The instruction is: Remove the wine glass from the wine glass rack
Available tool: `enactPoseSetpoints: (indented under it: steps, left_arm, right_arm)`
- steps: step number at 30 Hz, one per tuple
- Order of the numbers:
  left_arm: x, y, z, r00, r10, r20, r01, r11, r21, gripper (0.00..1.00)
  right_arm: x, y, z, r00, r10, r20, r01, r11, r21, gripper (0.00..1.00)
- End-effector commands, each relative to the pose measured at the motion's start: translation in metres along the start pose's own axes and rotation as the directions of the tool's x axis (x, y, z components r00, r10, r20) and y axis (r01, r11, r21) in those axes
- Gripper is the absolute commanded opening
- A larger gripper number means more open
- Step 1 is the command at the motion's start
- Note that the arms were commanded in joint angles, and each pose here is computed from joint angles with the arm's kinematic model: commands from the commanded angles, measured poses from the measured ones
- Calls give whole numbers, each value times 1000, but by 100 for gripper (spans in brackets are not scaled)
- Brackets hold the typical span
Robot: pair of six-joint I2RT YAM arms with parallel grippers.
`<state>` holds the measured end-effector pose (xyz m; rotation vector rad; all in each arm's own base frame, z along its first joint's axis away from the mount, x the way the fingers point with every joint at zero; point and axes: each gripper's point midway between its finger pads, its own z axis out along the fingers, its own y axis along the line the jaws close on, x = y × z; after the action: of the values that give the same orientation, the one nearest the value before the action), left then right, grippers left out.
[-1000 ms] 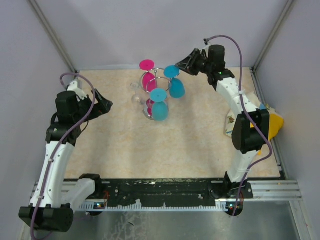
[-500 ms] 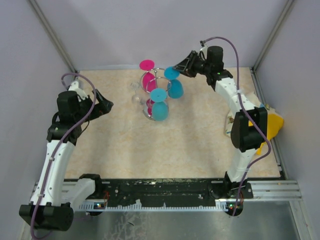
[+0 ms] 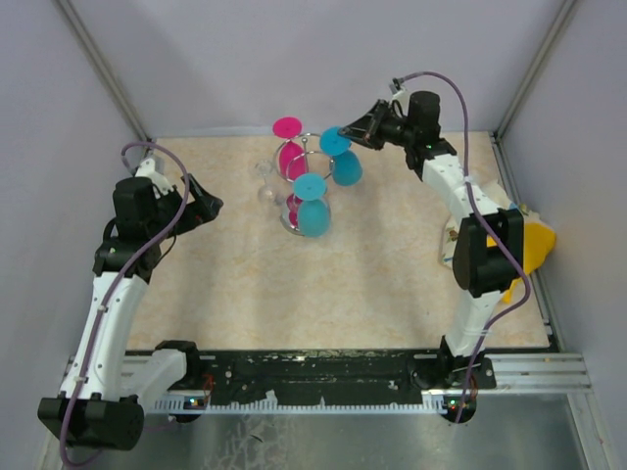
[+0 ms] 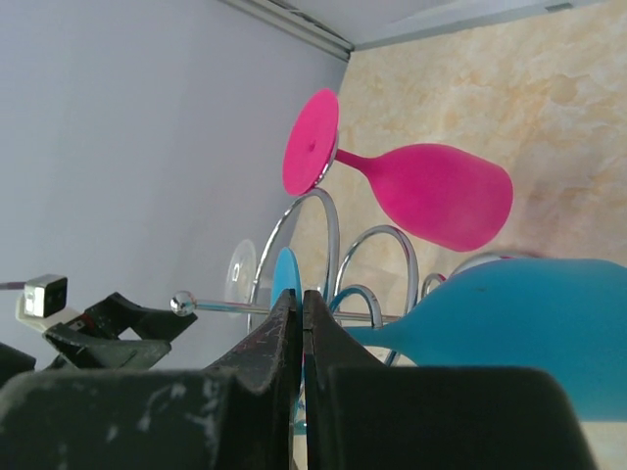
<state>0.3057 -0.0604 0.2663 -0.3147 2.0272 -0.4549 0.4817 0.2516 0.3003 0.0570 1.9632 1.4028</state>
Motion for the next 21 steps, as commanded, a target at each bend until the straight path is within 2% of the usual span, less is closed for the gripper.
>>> enactPoseSetpoints:
  steps: [1, 16, 19, 21]
  left_arm:
    - [-8, -3, -3, 1000, 5, 29, -6, 1000, 14, 100]
    - [-6, -1, -6, 1000, 10, 28, -10, 1000, 8, 99]
    - [-14, -2, -15, 998, 15, 53, -15, 1000, -7, 98]
    - [-20, -7, -21, 998, 21, 62, -21, 1000, 4, 99]
  right_arm:
    - [-23, 37, -20, 997, -22, 71, 31, 992, -124, 0]
    - [-86, 10, -105, 946, 31, 324, 20, 988, -154, 0]
    - [-87, 10, -128, 939, 6, 344, 49, 987, -151, 0]
    - [-80, 29, -144, 937, -45, 346, 106, 982, -159, 0]
